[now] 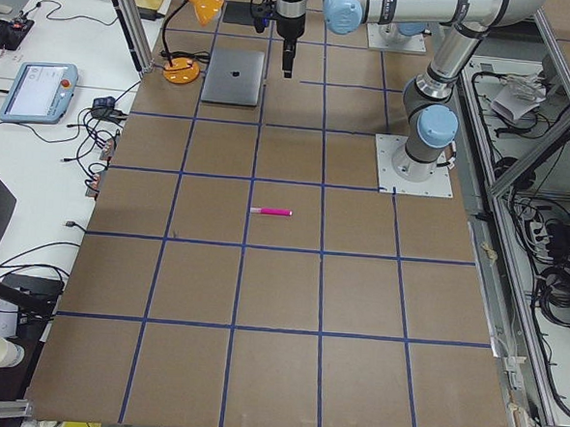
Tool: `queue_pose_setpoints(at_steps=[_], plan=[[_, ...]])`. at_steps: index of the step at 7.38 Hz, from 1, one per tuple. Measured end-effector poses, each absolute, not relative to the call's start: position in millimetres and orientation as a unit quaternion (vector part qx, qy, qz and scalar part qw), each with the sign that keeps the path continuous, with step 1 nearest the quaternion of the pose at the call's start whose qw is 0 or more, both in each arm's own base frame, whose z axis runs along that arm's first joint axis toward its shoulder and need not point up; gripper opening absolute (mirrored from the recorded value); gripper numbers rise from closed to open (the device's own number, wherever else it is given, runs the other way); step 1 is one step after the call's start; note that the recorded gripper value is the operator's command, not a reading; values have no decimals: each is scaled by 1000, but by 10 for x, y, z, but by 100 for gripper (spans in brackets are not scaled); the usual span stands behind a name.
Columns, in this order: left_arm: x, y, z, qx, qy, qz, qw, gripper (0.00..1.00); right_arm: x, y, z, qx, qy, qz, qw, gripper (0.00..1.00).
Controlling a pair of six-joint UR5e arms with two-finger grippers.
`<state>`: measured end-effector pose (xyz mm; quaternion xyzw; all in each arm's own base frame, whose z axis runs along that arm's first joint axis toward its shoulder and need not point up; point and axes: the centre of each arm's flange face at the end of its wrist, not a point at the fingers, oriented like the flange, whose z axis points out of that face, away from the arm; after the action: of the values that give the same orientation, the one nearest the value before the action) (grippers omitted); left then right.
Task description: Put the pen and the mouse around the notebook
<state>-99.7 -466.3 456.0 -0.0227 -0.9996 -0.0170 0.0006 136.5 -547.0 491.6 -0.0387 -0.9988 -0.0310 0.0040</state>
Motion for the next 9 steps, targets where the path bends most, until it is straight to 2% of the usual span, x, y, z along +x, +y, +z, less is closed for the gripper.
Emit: queue_pose_setpoints(at_steps=[9], plan=[[-903, -4651, 4566, -13, -1000, -21, -1, 100, 1366, -5471, 4915, -39, -999, -30, 3, 100]])
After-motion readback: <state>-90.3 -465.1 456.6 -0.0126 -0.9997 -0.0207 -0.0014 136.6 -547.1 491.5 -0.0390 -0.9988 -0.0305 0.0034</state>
